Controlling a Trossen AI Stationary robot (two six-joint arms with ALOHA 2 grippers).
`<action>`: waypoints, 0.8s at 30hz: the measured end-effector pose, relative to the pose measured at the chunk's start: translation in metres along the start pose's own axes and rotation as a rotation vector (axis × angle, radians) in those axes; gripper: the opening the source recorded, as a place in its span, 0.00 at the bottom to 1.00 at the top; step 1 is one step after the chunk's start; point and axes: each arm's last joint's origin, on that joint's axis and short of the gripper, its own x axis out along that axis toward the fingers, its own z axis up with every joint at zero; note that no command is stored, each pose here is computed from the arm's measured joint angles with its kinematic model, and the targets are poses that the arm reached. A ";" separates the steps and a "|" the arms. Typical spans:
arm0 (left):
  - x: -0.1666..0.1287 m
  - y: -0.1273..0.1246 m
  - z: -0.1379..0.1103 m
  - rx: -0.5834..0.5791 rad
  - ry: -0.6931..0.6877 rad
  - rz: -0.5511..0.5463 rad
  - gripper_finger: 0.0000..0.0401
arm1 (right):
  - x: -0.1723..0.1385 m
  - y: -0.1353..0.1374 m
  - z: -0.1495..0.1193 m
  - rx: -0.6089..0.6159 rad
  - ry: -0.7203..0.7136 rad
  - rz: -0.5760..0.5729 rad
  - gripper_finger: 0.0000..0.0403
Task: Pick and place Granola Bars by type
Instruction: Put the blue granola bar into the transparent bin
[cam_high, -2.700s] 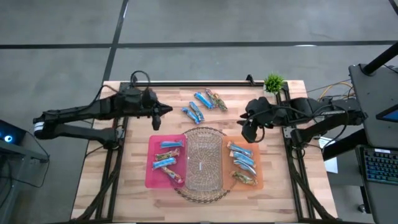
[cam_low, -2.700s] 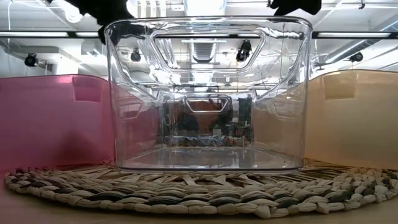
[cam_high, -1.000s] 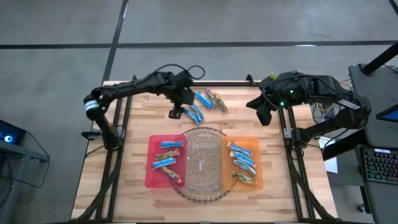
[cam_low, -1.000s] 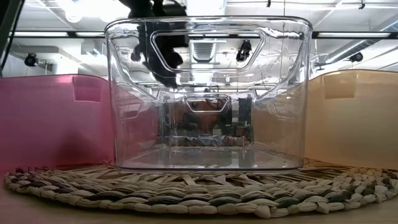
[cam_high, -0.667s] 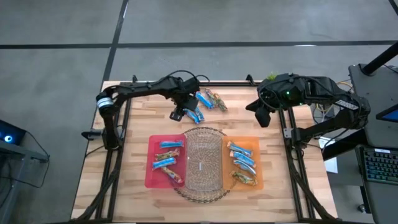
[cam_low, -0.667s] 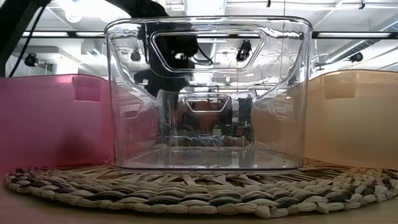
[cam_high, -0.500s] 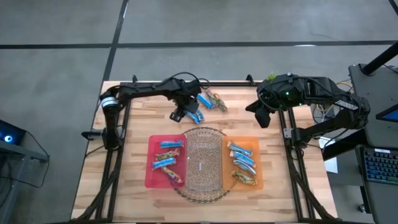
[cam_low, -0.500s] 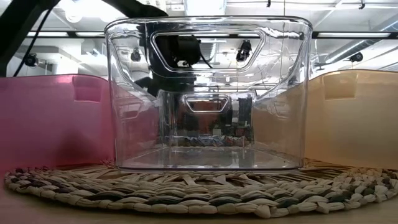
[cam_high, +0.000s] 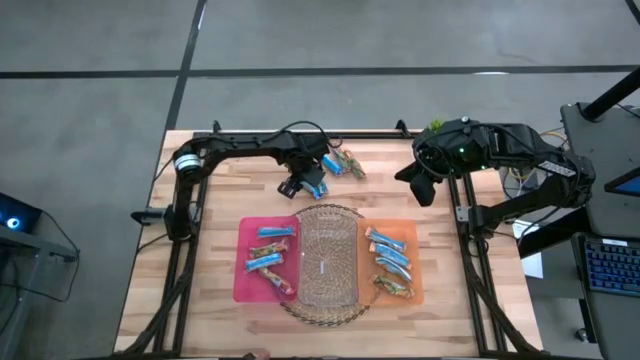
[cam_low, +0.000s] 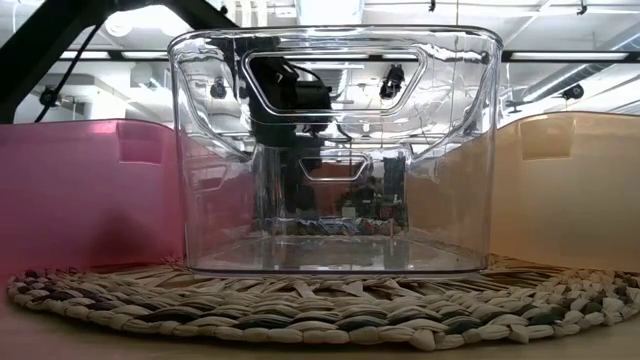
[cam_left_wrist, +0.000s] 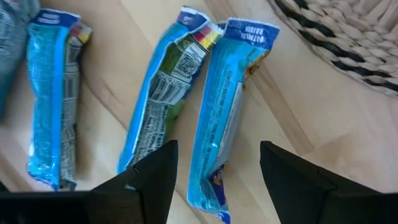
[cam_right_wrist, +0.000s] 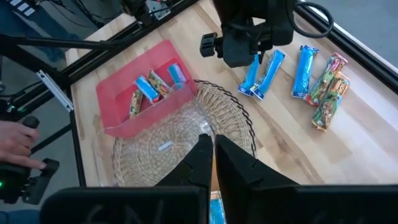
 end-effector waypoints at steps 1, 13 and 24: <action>0.002 0.000 0.000 0.000 0.002 -0.002 0.52 | 0.000 0.000 0.000 0.000 0.000 0.000 0.03; 0.015 0.003 -0.005 -0.011 0.010 -0.014 0.52 | 0.000 0.000 0.000 -0.007 -0.001 -0.003 0.03; 0.026 0.000 -0.008 -0.019 0.007 -0.021 0.52 | 0.000 0.000 0.000 -0.011 -0.002 -0.005 0.03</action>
